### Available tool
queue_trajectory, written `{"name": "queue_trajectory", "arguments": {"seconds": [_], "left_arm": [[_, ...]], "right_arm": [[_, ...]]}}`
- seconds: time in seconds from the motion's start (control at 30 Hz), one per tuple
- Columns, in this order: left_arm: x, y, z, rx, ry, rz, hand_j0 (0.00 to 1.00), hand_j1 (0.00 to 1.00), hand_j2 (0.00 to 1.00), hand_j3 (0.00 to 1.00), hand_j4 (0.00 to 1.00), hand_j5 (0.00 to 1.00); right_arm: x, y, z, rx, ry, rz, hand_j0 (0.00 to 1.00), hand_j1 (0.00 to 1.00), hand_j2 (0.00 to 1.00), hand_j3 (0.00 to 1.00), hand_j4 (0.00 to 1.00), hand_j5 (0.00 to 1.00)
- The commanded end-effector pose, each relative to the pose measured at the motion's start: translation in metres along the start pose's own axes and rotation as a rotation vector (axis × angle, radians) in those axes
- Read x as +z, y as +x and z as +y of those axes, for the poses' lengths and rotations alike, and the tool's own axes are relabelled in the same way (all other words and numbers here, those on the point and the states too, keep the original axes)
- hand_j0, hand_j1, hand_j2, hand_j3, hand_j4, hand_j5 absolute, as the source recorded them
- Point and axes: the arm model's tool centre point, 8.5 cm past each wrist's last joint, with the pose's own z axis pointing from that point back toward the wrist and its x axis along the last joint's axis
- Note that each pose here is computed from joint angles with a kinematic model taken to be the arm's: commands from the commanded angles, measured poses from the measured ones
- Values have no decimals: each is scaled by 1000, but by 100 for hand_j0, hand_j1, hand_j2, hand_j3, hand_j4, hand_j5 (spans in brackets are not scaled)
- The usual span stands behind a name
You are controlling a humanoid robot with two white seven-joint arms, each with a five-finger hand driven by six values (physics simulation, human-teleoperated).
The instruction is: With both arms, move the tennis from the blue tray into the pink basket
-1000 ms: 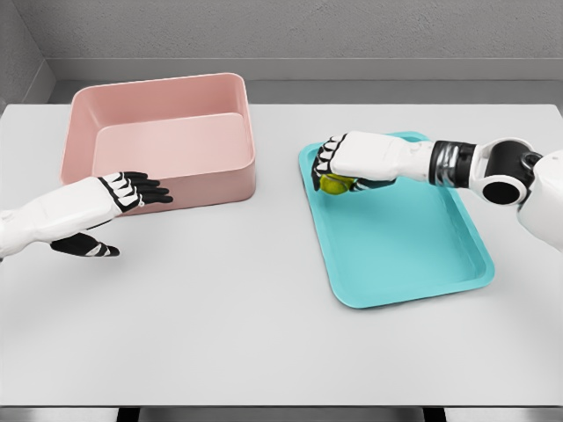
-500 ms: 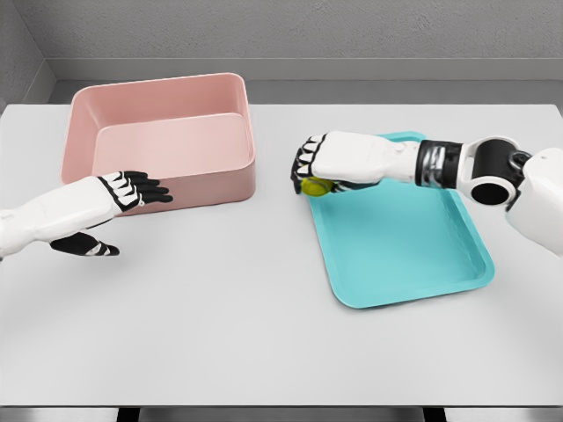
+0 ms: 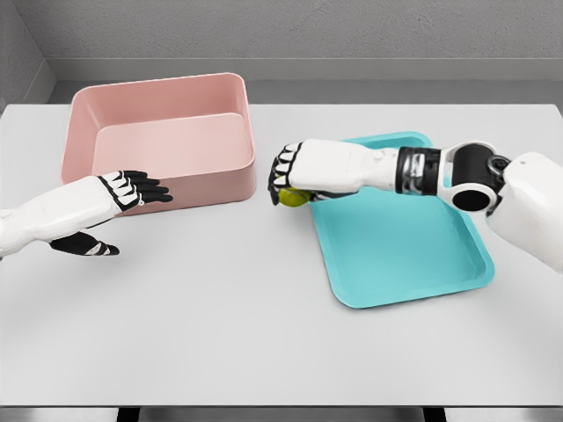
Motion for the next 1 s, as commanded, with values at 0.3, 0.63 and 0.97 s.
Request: {"name": "queue_trajectory", "arguments": {"seconds": [0.3, 0.63, 0.97], "left_arm": [[0, 0, 0, 9, 5, -1, 100, 100, 100, 100, 100, 100], [-1, 1, -1, 11, 3, -2, 100, 100, 100, 100, 100, 100], [0, 1, -2, 13, 3, -2, 100, 100, 100, 100, 100, 100]], "right_arm": [[-17, 23, 0, -3, -18, -74, 51, 51, 51, 51, 51, 51], [-32, 35, 18, -34, 21, -112, 48, 48, 48, 48, 48, 48], [-50, 38, 27, -57, 36, -130, 48, 48, 48, 48, 48, 48]]}}
